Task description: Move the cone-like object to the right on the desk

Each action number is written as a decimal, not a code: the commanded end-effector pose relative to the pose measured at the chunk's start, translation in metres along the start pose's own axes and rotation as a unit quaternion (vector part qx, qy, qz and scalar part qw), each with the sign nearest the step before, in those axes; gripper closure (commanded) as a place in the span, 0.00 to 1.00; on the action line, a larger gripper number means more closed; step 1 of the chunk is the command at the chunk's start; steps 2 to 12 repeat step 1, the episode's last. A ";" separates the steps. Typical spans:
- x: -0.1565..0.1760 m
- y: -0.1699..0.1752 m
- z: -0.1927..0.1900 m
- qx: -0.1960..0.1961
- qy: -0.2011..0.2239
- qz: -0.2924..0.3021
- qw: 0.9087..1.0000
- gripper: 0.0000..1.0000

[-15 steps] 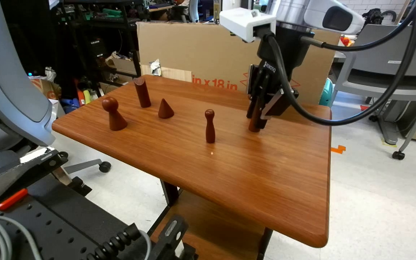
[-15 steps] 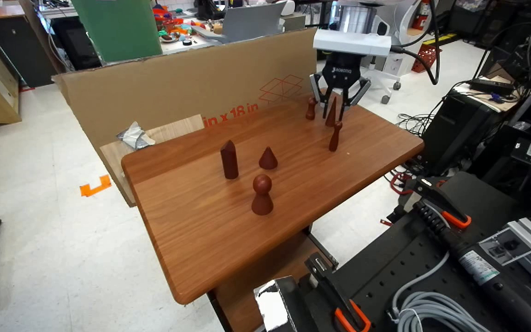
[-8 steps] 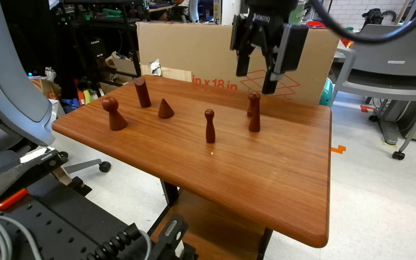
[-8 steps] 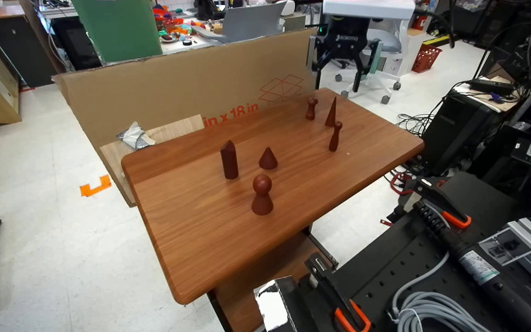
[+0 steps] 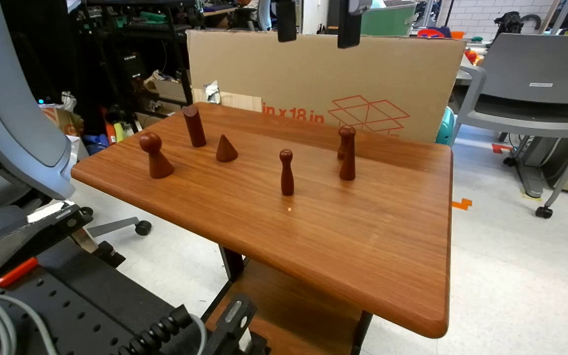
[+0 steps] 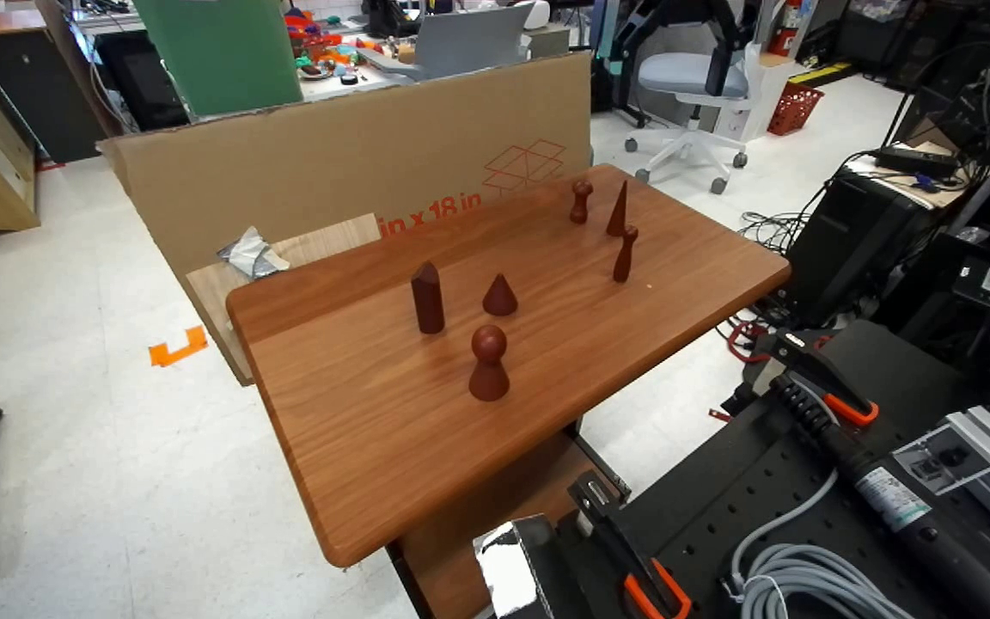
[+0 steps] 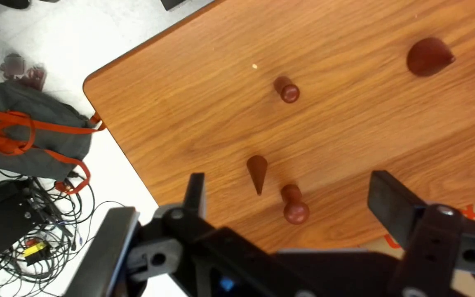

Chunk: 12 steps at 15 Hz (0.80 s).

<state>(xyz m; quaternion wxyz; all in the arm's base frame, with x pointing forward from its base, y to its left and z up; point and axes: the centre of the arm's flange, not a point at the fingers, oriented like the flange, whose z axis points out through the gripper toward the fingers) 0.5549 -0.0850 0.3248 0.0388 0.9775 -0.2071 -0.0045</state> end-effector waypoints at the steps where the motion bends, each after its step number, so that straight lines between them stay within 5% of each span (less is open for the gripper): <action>1: -0.001 0.000 0.001 0.000 -0.002 -0.001 1.000 0.00; 12: -0.001 0.000 0.001 0.000 -0.002 -0.001 1.000 0.00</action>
